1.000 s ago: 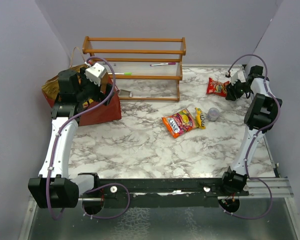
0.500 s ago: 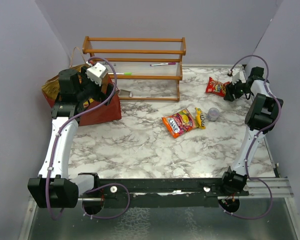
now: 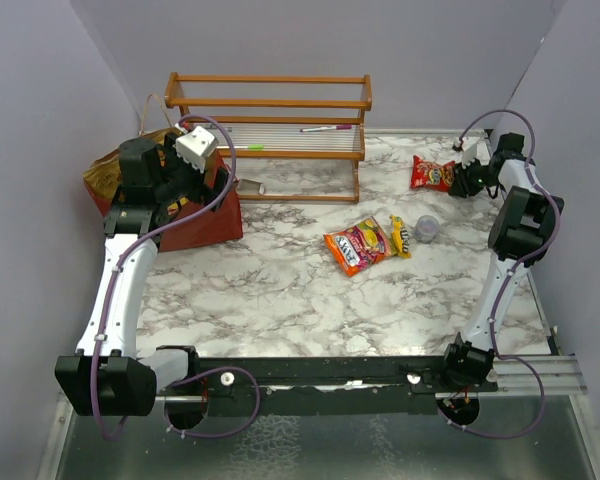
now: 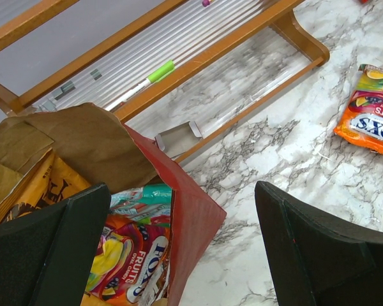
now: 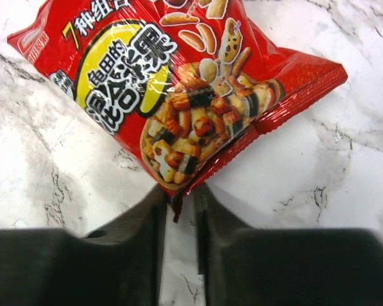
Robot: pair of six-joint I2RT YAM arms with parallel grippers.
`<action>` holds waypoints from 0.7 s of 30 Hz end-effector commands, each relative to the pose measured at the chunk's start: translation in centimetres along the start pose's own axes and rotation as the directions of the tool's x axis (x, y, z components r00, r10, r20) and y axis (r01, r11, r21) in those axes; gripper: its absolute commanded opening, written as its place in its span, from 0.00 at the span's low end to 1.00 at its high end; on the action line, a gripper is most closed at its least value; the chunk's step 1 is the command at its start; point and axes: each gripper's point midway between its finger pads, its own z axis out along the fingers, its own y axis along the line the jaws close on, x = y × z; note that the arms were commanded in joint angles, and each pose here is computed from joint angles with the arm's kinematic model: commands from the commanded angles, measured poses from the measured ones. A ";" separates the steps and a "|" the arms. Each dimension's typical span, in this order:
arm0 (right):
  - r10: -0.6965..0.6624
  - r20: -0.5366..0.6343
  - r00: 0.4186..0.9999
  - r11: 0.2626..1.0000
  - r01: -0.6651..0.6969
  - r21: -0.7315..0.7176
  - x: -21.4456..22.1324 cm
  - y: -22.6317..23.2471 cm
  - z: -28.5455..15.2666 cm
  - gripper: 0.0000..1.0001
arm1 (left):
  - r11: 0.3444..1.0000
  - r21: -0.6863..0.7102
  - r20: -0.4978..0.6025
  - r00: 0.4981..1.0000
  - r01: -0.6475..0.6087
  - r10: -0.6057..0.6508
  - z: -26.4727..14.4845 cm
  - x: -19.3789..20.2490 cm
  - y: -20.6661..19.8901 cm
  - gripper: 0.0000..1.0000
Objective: Place the snacks into the paper bag
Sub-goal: Pick up the snack from the center of the board.
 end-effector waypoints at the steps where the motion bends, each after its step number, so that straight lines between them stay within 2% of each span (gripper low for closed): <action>1: 0.050 -0.065 0.997 0.998 -0.052 -0.036 2.8 1.4 1.6 0.12 | 0.999 -0.011 0.014 0.999 -0.030 0.030 -0.4 -1.2 0.2 0.99; 5: 0.055 -0.024 0.998 0.998 -0.055 -0.031 1.3 2.2 0.2 0.01 | 0.999 -0.012 0.025 0.999 -0.035 0.035 -0.7 -1.9 0.0 0.99; 21: 0.096 0.206 0.974 0.995 -0.098 0.003 -6.2 9.2 -9.7 0.01 | 0.996 0.055 0.042 0.997 -0.068 0.066 -1.5 -3.8 -4.0 0.94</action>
